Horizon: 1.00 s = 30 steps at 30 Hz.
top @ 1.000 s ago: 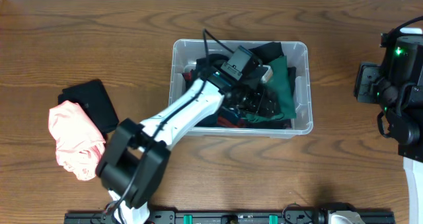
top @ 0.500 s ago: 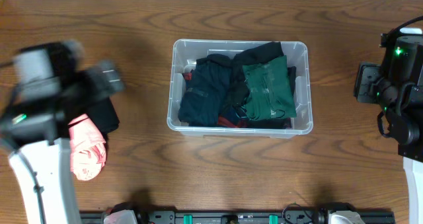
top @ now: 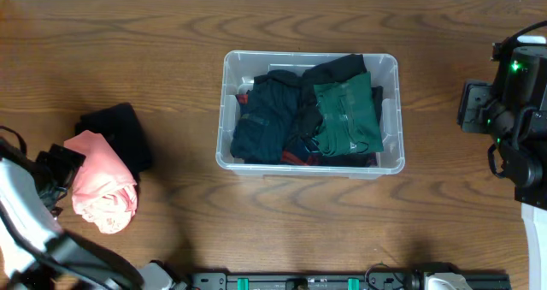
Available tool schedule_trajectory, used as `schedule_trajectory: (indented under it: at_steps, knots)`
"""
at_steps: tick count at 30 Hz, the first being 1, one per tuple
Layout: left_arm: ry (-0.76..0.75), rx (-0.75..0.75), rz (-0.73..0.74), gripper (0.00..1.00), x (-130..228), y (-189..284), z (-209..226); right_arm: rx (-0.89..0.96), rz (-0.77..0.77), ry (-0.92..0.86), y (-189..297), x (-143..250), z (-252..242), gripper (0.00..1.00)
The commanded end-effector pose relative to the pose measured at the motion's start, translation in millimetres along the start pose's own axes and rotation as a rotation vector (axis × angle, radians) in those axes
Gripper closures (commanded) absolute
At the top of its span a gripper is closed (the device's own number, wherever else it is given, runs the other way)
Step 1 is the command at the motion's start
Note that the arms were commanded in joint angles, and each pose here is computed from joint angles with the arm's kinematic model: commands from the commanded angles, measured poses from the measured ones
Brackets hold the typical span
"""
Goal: Pack container
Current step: 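Grasp the pink shirt with the left gripper, then lift the pink shirt into the bin and release it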
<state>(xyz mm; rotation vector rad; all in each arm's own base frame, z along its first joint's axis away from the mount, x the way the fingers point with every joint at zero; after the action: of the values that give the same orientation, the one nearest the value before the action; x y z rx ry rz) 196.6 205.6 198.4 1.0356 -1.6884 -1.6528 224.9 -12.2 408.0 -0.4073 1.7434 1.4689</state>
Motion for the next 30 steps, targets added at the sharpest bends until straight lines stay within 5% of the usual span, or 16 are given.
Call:
schedule_trajectory:
  at_steps: [1, 6, 13, 17, 22, 30]
  knots:
    - [0.019, -0.071, 0.037, 0.02, -11.4, -27.1, 6.0, 0.011, -0.002, -0.021, -1.6, -2.1, -1.8, 0.36]
    - [0.012, -0.056, 0.085, 0.02, -24.9, -68.4, 4.7, 0.011, -0.002, -0.021, -1.5, -2.1, -1.9, 0.36]
    - [-0.126, 0.336, 0.3, 0.05, -13.5, -126.1, -26.2, 0.011, -0.002, -0.021, -1.5, -2.1, -1.9, 0.36]
    - [-0.205, 0.494, 0.356, 0.23, -3.3, -130.7, -47.2, 0.011, -0.001, -0.021, -1.6, -2.1, -1.8, 0.36]
    - [-0.24, 0.517, 0.362, 0.89, 0.9, -122.5, -58.0, 0.011, -0.001, -0.021, -1.6, -2.1, -1.8, 0.36]
    - [-0.259, 0.657, 0.261, 0.94, -0.9, -70.5, -69.1, 0.011, -0.001, -0.021, -1.6, -2.1, -1.8, 0.36]
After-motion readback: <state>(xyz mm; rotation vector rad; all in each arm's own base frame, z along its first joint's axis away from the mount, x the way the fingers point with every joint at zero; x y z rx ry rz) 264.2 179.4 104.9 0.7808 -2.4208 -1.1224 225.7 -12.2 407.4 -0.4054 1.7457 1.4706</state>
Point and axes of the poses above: each gripper's point midway between its finger pads, its own y axis back along the fingers, its own z axis along the line the jaws close on, x = y × z, the point moved 10 cm from there along y, back along the fingers, and after that the axes turned 13 degrees about -y, right-handed, at the moved point
